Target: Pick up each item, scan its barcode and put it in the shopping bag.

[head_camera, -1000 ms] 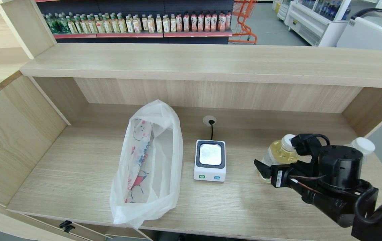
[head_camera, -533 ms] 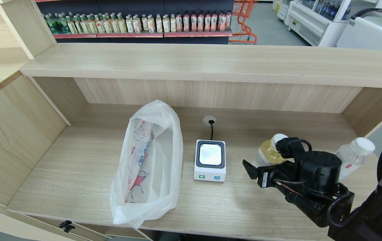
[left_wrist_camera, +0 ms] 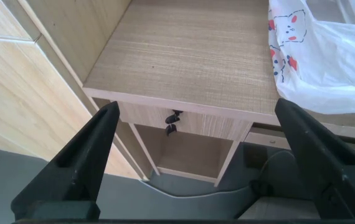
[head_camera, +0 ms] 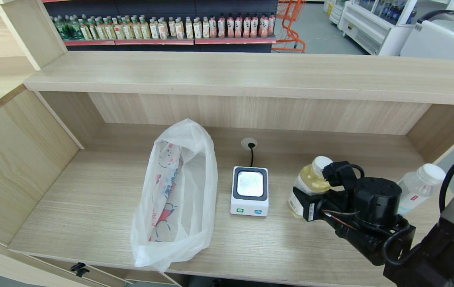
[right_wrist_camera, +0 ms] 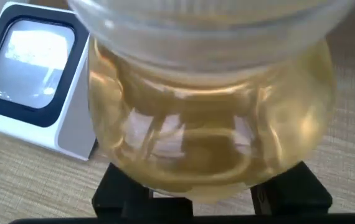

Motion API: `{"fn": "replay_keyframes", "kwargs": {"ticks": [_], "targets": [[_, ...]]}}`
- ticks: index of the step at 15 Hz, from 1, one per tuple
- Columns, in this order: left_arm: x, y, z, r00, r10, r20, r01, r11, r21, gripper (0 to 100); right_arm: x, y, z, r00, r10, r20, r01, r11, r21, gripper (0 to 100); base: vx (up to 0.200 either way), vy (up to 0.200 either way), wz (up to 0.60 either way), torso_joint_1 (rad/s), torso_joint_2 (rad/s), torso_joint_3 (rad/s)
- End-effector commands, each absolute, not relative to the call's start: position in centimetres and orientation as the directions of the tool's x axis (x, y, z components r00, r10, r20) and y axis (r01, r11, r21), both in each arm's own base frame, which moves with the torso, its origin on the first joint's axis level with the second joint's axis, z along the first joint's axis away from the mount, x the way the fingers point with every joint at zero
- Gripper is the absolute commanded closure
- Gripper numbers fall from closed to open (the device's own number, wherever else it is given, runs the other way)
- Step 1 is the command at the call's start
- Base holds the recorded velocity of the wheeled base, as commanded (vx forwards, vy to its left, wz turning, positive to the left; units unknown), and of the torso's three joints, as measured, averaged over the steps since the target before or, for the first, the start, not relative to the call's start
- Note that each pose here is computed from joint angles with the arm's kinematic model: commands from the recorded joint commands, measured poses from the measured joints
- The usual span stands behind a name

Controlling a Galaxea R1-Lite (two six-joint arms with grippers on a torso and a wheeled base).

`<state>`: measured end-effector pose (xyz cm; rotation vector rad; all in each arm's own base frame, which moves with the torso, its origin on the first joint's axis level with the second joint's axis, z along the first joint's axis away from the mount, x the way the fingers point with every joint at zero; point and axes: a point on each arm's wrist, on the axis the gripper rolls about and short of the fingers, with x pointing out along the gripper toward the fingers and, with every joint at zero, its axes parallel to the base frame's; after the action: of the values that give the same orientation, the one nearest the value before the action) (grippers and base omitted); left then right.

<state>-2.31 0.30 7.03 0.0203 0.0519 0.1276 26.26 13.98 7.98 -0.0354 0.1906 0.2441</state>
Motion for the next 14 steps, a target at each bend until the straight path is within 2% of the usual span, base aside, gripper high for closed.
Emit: {"fn": "replay_keyframes", "kwargs": {"ticks": [1,6,8,9,10,11,12,14], "targets": [[-2.3,0.3,7.0,0.99,0.129,-0.05,-0.127,0.992,0.023,0,26.6,14.0,8.2,0.956,0.232,-0.177,-0.241,0.97,-0.028,100,0.0,0.0,0.0,0.0,0.0,0.0],[-2.3,0.3,7.0,0.99,0.129,-0.05,-0.127,0.992,0.023,0,27.2,14.4,9.5,0.96,0.251,-0.122,-0.262,0.962,-0.081,100,0.0,0.0,0.0,0.0,0.0,0.0],[-2.3,0.3,7.0,0.99,0.129,-0.05,-0.127,0.992,0.023,0,27.2,13.0,12.8,0.949,0.313,-0.047,-0.315,0.948,-0.043,100,0.0,0.0,0.0,0.0,0.0,0.0],[-2.3,0.3,7.0,0.99,0.129,-0.05,-0.127,0.992,0.023,0,26.5,11.9,14.7,0.931,0.362,-0.052,-0.364,0.931,-0.037,100,0.0,0.0,0.0,0.0,0.0,0.0],[-2.3,0.3,7.0,0.99,0.129,-0.05,-0.127,0.992,0.023,0,24.8,10.3,17.1,0.891,0.444,-0.092,-0.447,0.895,-0.013,100,0.0,0.0,0.0,0.0,0.0,0.0],[-2.3,0.3,7.0,0.99,0.129,-0.05,-0.127,0.992,0.023,0,23.6,9.4,18.2,0.858,0.5,-0.118,-0.501,0.865,0.019,100,0.0,0.0,0.0,0.0,0.0,0.0],[-2.3,0.3,7.0,0.99,0.129,-0.05,-0.127,0.992,0.023,0,22.3,7.8,19.9,0.793,0.594,-0.136,-0.592,0.804,0.061,100,0.0,0.0,0.0,0.0,0.0,0.0],[-2.3,0.3,7.0,0.99,0.129,-0.05,-0.127,0.992,0.023,0,21.1,6.8,22.5,0.662,0.742,-0.105,-0.737,0.67,0.094,100,0.0,0.0,0.0,0.0,0.0,0.0]]}}
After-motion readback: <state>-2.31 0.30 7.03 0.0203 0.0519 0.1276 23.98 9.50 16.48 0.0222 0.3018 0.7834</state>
